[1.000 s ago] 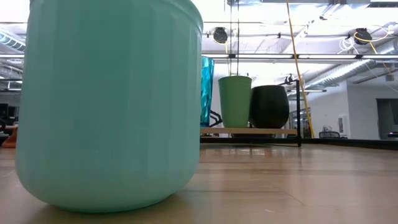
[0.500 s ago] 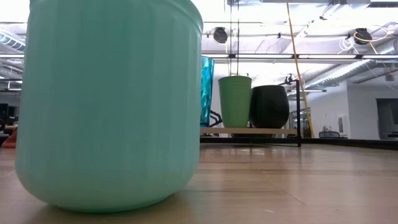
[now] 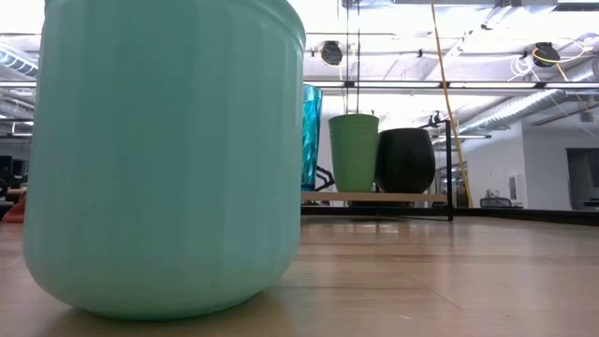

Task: Stack small to large cups/mugs on shelf
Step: Put the blue mug on the shelf

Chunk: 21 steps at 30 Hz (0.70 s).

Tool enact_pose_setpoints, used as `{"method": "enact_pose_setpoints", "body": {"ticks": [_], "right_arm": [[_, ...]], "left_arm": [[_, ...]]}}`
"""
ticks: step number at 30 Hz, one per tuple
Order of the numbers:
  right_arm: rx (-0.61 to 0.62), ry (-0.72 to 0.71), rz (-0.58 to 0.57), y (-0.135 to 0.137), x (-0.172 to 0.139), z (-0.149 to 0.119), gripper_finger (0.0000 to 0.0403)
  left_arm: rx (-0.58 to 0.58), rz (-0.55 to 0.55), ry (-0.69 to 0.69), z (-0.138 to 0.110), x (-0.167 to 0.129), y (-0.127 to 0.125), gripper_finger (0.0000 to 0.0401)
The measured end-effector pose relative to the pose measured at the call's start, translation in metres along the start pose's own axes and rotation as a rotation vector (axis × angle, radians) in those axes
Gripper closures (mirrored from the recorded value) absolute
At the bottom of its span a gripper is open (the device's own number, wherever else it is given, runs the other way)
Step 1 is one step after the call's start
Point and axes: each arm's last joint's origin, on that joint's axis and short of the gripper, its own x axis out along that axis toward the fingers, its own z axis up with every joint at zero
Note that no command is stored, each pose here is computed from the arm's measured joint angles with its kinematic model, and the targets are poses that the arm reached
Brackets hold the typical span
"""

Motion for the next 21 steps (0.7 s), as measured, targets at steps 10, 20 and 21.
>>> {"method": "enact_pose_setpoints", "body": {"ticks": [10,20,21], "right_arm": [[0.119,0.337,0.061,0.007,0.033,-0.035,0.0307],[0.331,0.697,0.129,0.011,0.045,-0.091,0.0307],[0.336,0.707,0.131,0.012,0.047,-0.095,0.0307]], "left_arm": [[0.0,-0.014,-0.028,0.003,0.001,-0.001,0.0158],[-0.008,-0.014,-0.026,0.003,0.001,-0.001,0.0158],[-0.011,-0.014,-0.026,0.003,0.001,-0.001,0.0158]]}}
